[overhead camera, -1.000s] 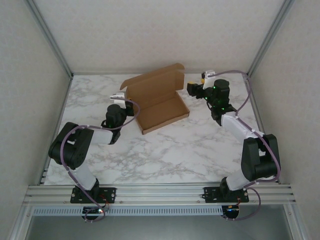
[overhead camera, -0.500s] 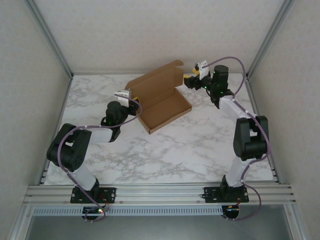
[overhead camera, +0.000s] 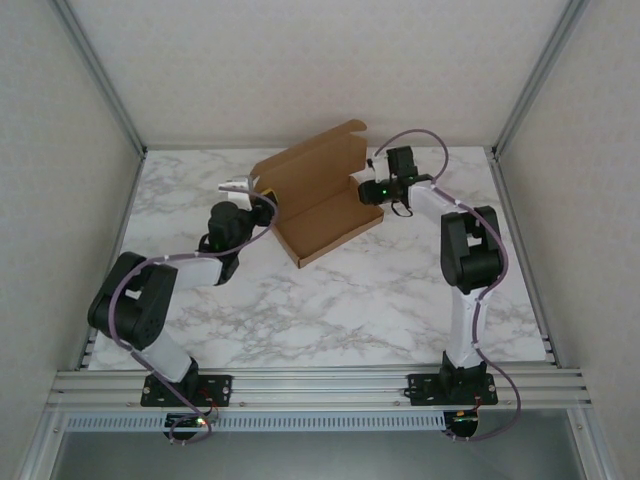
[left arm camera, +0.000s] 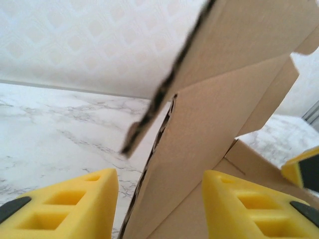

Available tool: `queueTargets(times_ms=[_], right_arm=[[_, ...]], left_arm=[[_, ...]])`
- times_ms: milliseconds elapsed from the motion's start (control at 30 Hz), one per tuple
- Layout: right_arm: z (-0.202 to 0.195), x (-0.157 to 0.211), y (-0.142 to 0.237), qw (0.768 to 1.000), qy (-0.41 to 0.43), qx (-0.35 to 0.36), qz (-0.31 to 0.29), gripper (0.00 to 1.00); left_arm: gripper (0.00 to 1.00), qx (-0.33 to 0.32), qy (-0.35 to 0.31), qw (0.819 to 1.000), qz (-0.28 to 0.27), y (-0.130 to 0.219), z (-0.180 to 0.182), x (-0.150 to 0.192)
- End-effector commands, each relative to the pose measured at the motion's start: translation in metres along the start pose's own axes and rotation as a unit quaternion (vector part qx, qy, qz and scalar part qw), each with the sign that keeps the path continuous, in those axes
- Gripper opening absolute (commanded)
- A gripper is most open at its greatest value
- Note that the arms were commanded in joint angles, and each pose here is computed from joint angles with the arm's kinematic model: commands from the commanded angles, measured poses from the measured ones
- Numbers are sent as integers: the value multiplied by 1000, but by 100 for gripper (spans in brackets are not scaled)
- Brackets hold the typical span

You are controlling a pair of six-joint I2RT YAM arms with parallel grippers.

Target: Fold the paper box

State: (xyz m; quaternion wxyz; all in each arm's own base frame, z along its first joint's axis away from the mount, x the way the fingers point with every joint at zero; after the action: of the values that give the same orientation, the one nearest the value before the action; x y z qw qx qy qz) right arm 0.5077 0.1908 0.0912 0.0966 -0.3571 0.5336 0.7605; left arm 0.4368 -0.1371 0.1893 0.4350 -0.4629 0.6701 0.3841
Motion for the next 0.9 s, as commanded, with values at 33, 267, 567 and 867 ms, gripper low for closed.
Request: queueTargets(times_ms=[33,267,567,867], right_arm=[[2,11,-1,998,-23,17,47,35],[15,36,7,995,-52,21,78,27],[75,59,39,990,-97,-79,62,29],[31,-53,129,974,47,-23,-219,53]], left_arm=[[48,-12,43,997,-69,29,-1,-41],[47,-107,76,980,-147,81,23,-83],[50,-192,34,963,-187,88,44,-129],[52,-84,11,976,-201,62,57,-163]])
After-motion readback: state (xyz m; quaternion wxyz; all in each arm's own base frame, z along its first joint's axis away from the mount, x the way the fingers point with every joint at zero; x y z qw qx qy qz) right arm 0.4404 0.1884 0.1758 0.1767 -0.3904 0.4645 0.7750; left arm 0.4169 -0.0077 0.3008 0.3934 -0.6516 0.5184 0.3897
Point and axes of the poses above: each hand's point on the last joint's axis, 136 mm out from that joint toward the fingers, its own y axis back along the fingers, its own z axis along the line the jaws close on, x = y × z, the point moved 1 cm from there along y, back along the fingers
